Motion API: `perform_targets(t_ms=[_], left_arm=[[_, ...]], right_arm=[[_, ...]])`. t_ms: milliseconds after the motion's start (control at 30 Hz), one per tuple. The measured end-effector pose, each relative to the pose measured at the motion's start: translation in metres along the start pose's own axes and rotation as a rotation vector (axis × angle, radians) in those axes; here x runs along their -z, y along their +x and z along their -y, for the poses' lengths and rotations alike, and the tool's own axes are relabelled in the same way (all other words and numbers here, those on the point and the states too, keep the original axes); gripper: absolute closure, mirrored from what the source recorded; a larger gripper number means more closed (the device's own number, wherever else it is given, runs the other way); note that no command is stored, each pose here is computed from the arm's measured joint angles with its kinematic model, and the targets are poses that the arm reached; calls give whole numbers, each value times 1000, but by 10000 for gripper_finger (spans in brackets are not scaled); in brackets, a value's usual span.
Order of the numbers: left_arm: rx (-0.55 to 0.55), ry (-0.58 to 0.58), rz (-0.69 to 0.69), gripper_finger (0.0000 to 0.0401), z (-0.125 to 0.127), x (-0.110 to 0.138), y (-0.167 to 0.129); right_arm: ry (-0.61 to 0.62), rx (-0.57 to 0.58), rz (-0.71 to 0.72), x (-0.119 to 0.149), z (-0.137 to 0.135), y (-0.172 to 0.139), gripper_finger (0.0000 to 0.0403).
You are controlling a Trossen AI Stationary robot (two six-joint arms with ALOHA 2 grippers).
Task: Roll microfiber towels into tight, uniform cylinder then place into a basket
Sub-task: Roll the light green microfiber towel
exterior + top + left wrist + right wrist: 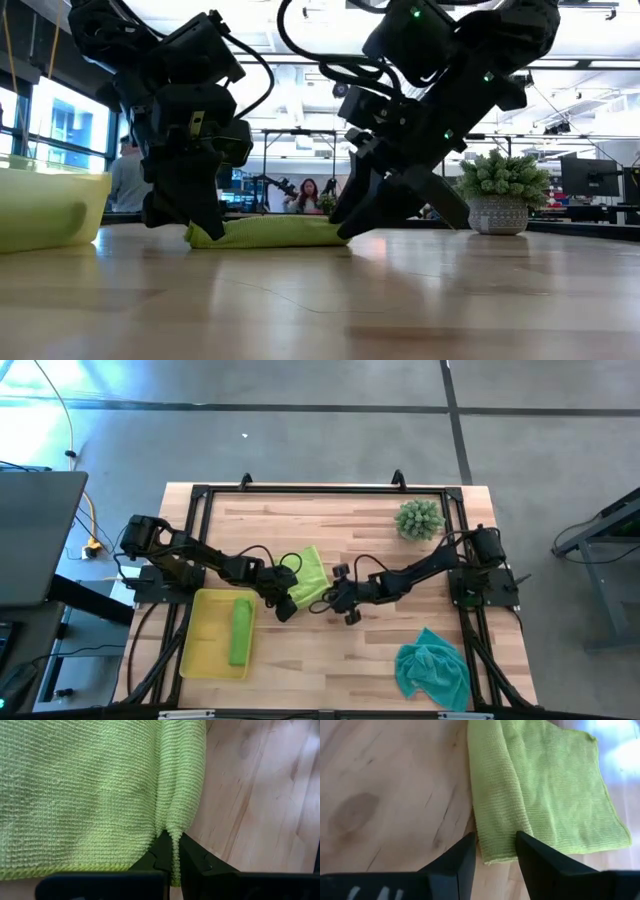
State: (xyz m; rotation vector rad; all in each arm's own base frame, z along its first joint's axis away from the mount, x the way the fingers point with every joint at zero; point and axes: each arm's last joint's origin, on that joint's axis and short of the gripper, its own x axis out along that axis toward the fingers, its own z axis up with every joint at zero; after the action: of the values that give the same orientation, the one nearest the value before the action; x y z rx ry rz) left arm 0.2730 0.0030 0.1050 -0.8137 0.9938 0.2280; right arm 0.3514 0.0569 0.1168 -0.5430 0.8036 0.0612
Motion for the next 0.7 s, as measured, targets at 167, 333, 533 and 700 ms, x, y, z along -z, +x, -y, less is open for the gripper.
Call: perform_targets(t_ms=[167, 333, 533, 700], left_arm=[[7, 1, 6, 397, 0, 0, 0], [10, 1, 8, 397, 1, -1, 0], [17, 2, 4, 397, 1, -1, 0], [87, 44, -39, 383, 3, -2, -3]], right_arm=[[-3, 3, -4, 1, 2, 1, 265], [12, -9, 6, 5, 4, 9, 230], [49, -14, 15, 8, 9, 16, 217], [179, -80, 22, 13, 17, 19, 262]])
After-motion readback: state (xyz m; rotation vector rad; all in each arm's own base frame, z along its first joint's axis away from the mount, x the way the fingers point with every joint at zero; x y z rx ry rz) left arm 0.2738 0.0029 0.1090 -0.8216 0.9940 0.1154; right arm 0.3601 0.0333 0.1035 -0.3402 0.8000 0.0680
